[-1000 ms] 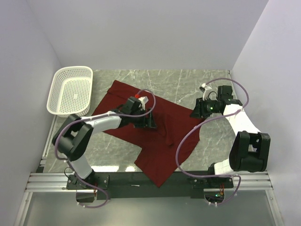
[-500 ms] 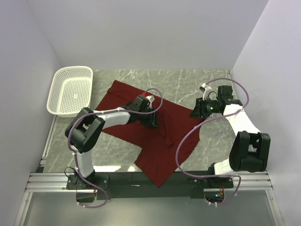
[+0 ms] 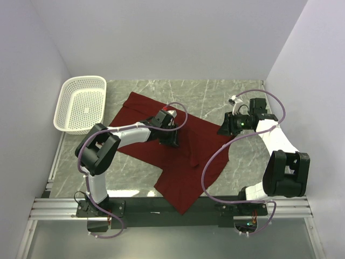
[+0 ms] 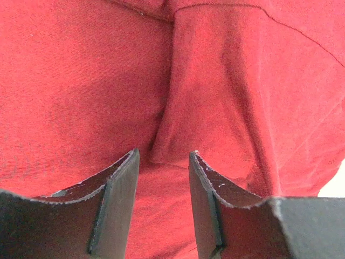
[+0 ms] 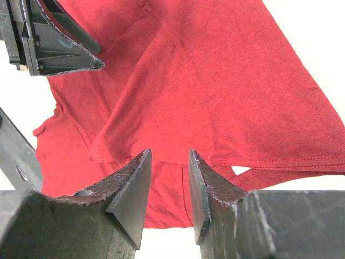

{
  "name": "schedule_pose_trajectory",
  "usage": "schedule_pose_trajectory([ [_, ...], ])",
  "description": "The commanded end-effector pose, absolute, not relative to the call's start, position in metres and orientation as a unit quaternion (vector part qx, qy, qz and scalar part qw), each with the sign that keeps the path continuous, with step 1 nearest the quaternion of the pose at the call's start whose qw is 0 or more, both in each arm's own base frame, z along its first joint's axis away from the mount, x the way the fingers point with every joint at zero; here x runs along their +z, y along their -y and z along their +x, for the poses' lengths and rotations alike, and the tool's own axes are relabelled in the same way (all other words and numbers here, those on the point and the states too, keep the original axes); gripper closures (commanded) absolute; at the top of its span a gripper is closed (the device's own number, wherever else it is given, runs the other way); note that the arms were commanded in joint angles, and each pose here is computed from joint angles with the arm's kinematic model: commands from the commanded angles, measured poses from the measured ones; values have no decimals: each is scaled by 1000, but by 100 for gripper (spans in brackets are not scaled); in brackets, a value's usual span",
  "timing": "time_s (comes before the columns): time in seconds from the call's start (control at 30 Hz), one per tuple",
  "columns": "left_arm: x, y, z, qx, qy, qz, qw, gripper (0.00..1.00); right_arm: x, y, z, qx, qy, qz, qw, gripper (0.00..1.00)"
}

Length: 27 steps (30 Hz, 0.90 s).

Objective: Fold and stack the t-shirts
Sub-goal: Fold the tshirt

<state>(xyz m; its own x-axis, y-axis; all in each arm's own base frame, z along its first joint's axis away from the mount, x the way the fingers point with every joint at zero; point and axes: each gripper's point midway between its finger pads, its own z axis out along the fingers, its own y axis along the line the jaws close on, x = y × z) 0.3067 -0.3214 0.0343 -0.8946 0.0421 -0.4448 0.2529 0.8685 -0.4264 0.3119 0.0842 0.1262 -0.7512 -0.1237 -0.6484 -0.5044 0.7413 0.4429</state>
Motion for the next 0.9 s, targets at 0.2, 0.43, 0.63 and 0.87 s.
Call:
schedule_pose_trajectory([
  [0.2, 47, 329, 316, -244, -936, 95, 236, 56, 139, -86, 314, 314, -871, -191, 326, 59],
  [0.43, 41, 332, 314, -244, -938, 102, 225, 62, 139, -85, 314, 314, -872, -188, 326, 59],
  [0.63, 35, 329, 315, -230, -942, 104, 222, 63, 140, -84, 314, 315, -871, -187, 327, 59],
  [0.87, 42, 333, 315, -239, -938, 107, 228, 99, 140, -83, 314, 315, -871, -186, 328, 59],
])
